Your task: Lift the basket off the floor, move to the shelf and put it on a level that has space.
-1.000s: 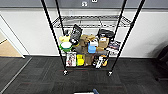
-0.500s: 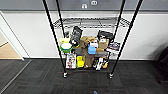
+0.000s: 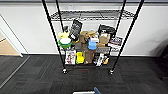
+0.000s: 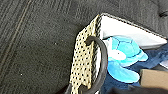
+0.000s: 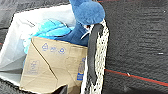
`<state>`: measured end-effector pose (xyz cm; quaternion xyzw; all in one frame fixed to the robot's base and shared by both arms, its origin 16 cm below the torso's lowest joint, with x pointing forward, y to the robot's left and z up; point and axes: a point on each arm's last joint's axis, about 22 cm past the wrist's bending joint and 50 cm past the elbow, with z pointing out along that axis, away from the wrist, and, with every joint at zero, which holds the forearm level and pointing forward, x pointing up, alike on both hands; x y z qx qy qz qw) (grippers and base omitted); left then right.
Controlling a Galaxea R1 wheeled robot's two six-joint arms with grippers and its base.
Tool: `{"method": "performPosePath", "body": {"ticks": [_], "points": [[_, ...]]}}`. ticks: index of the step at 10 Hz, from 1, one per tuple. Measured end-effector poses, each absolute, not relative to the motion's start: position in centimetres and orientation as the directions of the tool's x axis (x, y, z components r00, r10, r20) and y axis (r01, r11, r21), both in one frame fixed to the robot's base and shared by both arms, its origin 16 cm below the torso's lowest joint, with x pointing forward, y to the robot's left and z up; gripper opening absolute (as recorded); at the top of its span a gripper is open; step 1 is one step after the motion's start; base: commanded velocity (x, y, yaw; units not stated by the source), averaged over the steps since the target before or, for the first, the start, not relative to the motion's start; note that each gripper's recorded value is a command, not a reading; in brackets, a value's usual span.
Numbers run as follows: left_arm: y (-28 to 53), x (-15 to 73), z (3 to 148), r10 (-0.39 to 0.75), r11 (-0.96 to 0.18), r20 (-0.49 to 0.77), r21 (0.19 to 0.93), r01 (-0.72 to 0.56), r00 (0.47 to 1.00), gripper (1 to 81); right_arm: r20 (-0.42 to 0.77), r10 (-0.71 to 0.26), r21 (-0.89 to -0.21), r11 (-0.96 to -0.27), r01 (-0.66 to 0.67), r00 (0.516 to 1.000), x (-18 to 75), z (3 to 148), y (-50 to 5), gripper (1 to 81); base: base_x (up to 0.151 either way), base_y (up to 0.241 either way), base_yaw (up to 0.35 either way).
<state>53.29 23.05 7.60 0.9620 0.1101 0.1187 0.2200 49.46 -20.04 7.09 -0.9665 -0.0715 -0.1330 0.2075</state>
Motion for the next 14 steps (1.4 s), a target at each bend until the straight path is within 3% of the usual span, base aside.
{"method": "performPosePath", "body": {"ticks": [7,14], "points": [[22.4,58.1,3.6,0.254,-0.877,0.23,0.464,0.123,0.94,81.1,0.346,0.02,-0.427,-0.887,0.176,0.938,54.6,3.5,-17.6,81.1,0.0,0.0,0.0],[19.5,56.2,0.8,0.24,-0.864,0.215,0.493,0.107,0.947,81.1,0.368,-0.028,-0.441,-0.885,0.147,0.93,56.1,1.8,-17.2,81.1,0.0,0.0,0.0]]}}
